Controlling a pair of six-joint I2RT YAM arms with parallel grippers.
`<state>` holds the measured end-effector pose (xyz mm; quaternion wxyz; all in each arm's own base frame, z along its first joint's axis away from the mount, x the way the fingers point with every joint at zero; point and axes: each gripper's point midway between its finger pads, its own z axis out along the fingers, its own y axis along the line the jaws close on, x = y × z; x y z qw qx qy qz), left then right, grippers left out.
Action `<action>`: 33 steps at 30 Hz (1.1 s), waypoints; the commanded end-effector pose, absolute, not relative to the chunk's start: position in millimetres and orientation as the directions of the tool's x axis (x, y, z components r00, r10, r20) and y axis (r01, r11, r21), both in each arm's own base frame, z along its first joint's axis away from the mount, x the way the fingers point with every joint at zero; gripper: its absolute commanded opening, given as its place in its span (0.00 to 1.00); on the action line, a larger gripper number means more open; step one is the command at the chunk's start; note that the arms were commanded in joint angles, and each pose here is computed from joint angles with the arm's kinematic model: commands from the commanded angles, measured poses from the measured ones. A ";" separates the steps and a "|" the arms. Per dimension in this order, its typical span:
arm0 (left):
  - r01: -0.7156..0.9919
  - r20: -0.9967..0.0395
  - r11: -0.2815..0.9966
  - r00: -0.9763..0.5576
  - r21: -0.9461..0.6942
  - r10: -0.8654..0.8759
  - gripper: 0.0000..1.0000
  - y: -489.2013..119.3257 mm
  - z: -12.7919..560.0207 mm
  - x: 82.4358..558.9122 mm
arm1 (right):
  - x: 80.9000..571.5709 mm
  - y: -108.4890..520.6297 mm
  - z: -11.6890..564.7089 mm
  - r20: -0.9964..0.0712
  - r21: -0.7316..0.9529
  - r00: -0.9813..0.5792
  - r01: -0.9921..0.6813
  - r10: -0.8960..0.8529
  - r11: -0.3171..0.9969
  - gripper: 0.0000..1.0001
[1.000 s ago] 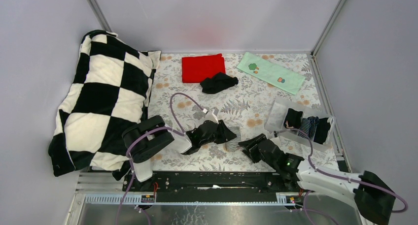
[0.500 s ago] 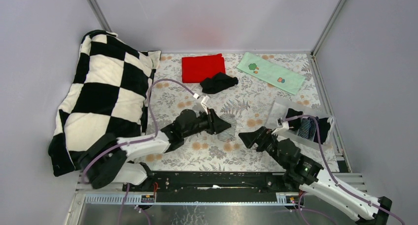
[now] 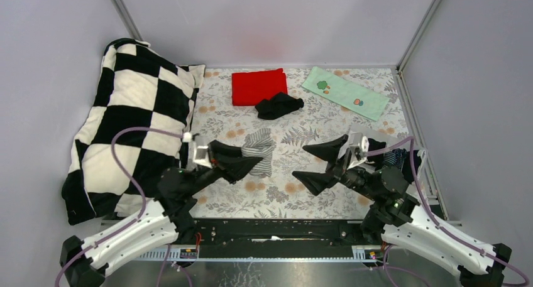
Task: Roll the underwear
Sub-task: Pick up the underwear from the center of the board, then place the underwear in the storage box.
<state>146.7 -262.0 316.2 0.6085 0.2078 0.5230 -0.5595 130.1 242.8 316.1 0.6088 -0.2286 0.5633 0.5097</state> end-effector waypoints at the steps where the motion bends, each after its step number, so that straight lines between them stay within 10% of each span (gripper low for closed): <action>1: 0.946 -0.845 0.316 0.109 -0.075 -0.524 0.00 -239.9 354.7 127.7 | 112.3 262.0 355.6 -0.936 -0.058 0.146 -0.961 0.320 0.270 1.00; 9: 0.958 -0.800 0.149 0.285 0.243 -0.528 0.00 -240.6 381.8 73.0 | 99.2 286.9 400.7 -0.840 -0.370 0.406 -0.914 0.359 0.168 1.00; 33: 0.908 -0.749 0.192 0.415 0.371 -0.516 0.00 -242.5 408.9 73.9 | 72.3 325.5 411.5 -0.876 -0.325 0.255 -0.939 0.409 -0.109 1.00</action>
